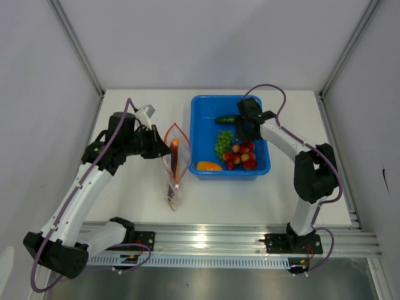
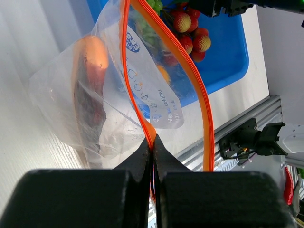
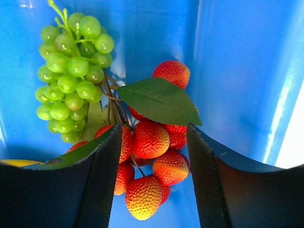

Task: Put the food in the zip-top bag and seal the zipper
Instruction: Pick up the fake fruit from the bin.

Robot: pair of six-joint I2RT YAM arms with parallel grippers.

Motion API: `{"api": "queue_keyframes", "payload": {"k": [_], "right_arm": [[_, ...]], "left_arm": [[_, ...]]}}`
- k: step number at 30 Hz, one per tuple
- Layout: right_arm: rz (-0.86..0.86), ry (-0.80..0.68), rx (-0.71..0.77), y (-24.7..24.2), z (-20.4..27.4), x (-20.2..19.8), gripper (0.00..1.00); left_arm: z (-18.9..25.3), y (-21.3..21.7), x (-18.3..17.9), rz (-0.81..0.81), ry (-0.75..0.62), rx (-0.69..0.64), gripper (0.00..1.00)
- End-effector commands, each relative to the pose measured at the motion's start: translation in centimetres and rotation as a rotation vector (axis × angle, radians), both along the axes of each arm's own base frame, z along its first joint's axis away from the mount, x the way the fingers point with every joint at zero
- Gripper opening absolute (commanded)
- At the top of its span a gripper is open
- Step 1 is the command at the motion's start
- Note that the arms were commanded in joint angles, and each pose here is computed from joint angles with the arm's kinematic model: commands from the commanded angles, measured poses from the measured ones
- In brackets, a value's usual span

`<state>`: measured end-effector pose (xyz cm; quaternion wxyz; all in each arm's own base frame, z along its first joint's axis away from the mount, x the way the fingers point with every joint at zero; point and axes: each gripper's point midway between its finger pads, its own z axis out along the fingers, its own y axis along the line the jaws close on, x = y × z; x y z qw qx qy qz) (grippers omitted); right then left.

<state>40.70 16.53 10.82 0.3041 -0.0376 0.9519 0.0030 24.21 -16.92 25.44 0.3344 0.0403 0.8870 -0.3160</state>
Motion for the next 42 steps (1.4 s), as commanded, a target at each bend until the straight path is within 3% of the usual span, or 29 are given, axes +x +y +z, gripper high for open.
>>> {"api": "queue_keyframes", "payload": {"k": [1,7,13,19,30,42], "right_arm": [[0.013,-0.037,0.037,1.0,1.5,0.9,0.60],[0.128,-0.062,0.143,4.3,2.2,2.6,0.66],[0.223,0.009,0.188,7.1,0.4,3.6,0.70],[0.244,0.056,0.167,8.2,-2.4,4.0,0.87],[0.195,0.085,0.097,9.3,-5.0,5.0,0.84],[0.172,0.183,-0.015,8.6,-8.8,4.1,0.89]], "left_arm": [[1.4,-0.3,0.2,-0.017,-0.055,-0.033,0.01],[1.4,-0.5,0.2,-0.022,-0.048,-0.047,0.01],[1.3,-0.5,-0.1,-0.025,-0.047,-0.049,0.00],[1.0,-0.6,-0.1,-0.031,-0.041,-0.055,0.01],[0.6,-0.6,-0.2,-0.032,-0.034,-0.055,0.01],[0.6,-0.4,-0.3,-0.027,-0.037,-0.054,0.01]]}}
